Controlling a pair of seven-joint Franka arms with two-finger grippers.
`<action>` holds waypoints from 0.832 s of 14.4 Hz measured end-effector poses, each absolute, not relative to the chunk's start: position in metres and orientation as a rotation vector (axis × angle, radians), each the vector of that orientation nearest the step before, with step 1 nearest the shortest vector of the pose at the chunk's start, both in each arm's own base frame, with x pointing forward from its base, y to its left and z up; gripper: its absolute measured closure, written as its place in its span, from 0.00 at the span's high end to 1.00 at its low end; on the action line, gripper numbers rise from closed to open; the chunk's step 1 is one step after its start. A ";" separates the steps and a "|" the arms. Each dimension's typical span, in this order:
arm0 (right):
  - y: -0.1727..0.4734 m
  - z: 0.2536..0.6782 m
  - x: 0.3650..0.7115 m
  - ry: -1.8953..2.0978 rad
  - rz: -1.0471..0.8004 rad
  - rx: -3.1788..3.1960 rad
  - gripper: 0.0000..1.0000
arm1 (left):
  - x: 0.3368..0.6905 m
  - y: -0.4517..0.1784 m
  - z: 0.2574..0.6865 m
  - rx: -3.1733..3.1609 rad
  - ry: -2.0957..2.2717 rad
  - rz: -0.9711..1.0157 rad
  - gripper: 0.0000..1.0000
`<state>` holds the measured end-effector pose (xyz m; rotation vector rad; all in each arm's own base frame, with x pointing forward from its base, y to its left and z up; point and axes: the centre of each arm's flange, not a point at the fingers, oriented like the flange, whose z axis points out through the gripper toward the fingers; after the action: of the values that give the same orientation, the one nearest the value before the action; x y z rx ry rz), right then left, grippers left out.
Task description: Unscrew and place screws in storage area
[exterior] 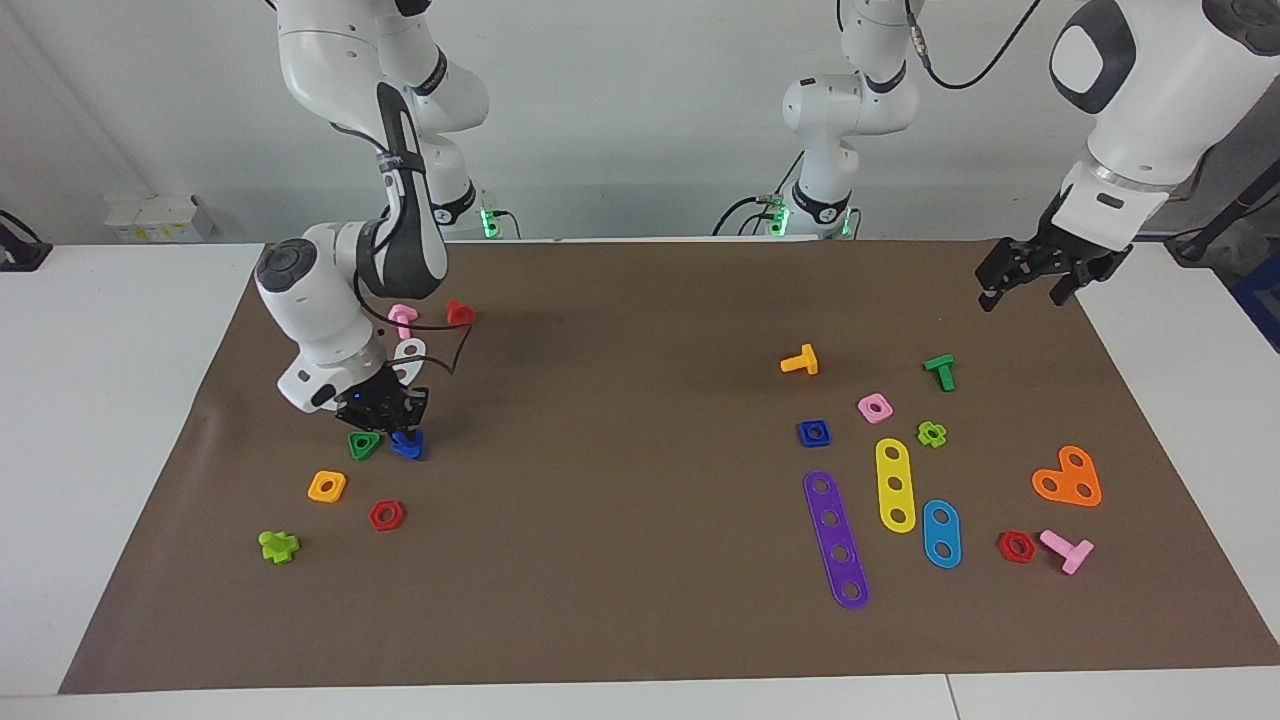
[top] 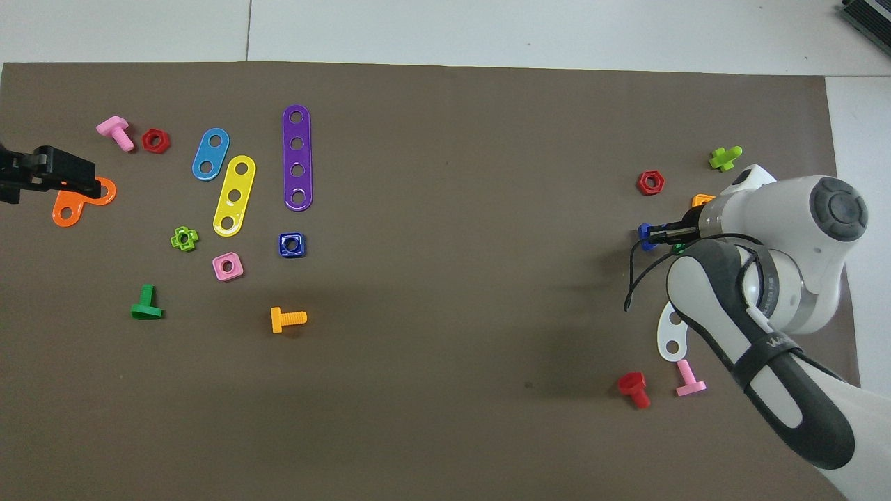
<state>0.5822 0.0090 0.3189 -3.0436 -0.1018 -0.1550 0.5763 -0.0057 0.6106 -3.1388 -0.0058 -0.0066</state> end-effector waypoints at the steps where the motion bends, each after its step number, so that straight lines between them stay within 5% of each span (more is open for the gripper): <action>1: 0.009 0.317 0.583 -0.100 -0.164 -3.045 0.19 | 0.574 -0.006 0.611 -3.139 -0.005 -0.008 1.00; 5: 0.009 0.328 0.590 -0.101 -0.207 -3.042 0.56 | 0.574 -0.006 0.609 -3.139 -0.004 -0.017 1.00; 9: 0.003 0.411 0.603 -0.032 -0.195 -3.026 0.99 | 0.574 -0.005 0.609 -3.139 -0.005 -0.018 1.00; 12: -0.013 0.491 0.594 0.083 -0.144 -3.092 1.00 | 0.574 -0.005 0.608 -3.139 -0.007 -0.017 1.00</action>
<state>0.5944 -0.0133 0.4906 -3.0924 0.0829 -0.1437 0.5744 -0.0047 0.6084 -3.1392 -0.0072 -0.0169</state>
